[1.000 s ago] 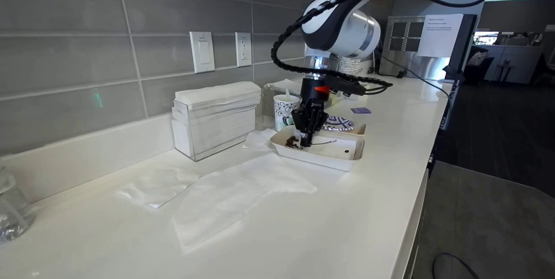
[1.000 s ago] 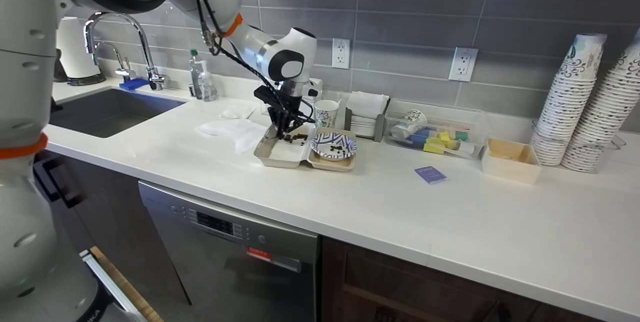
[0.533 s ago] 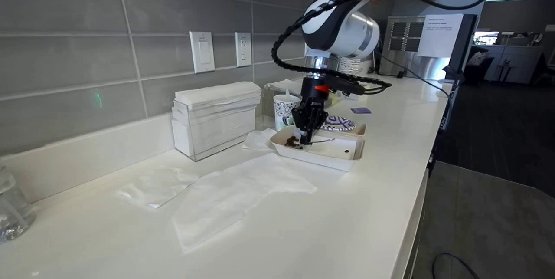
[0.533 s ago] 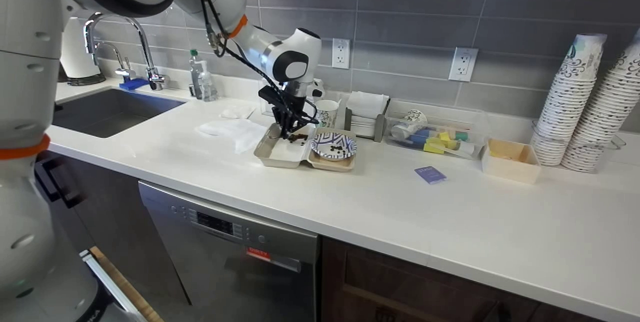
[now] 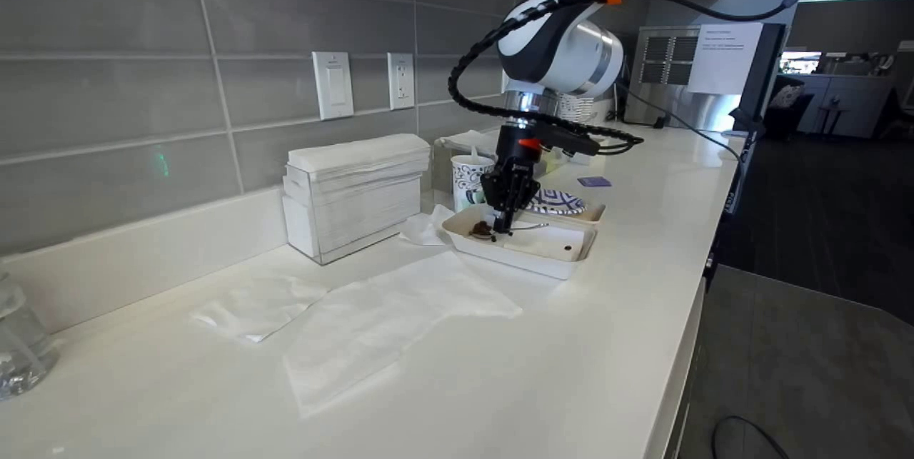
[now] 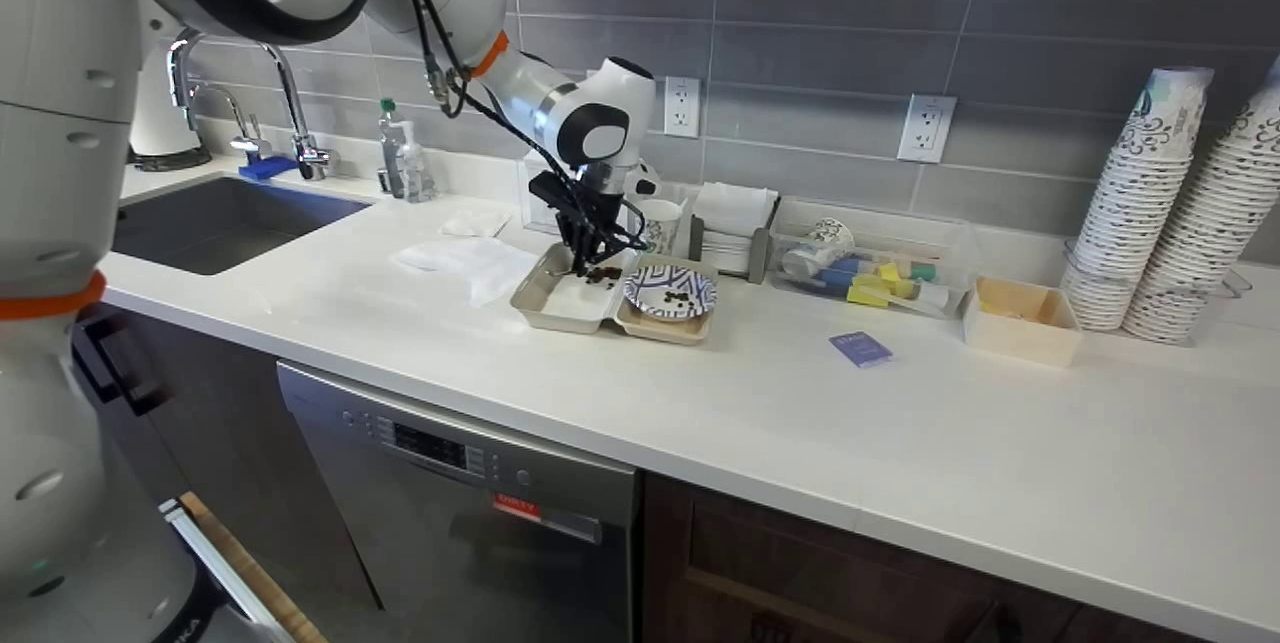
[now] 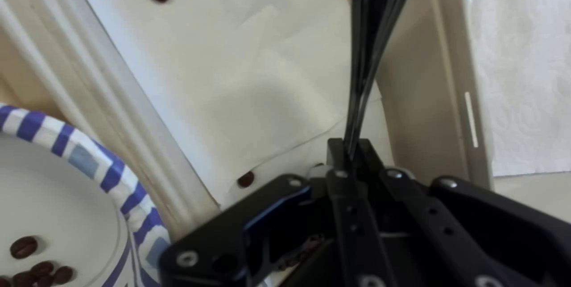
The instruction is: Pick up the spoon and scoop up the beans and put them into the striped white bowl then place the spoon back down
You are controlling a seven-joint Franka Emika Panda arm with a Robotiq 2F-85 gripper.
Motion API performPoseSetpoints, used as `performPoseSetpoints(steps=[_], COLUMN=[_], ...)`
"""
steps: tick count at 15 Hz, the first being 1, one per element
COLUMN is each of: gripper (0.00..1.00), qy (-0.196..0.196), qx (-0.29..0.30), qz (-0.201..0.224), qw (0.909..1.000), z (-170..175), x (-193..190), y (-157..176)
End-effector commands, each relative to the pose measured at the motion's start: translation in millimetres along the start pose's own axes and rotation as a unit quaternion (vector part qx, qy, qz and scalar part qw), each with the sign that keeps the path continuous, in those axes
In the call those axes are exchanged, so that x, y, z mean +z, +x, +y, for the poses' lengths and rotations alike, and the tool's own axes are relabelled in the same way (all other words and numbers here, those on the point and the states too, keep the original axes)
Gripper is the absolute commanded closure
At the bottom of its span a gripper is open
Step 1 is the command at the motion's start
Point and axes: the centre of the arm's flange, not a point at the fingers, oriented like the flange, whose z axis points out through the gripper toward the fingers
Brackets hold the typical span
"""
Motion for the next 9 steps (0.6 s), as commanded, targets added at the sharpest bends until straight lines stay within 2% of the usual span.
performPoseSetpoints(steps=[1, 9], gripper=[0.98, 0.98], qy=[0.011, -0.001], qx=[0.014, 0.044], qz=[0.002, 0.021], qw=[0.9998, 0.9988], z=[7.2, 13.6], x=[3.8, 2.4], y=[9.4, 12.4])
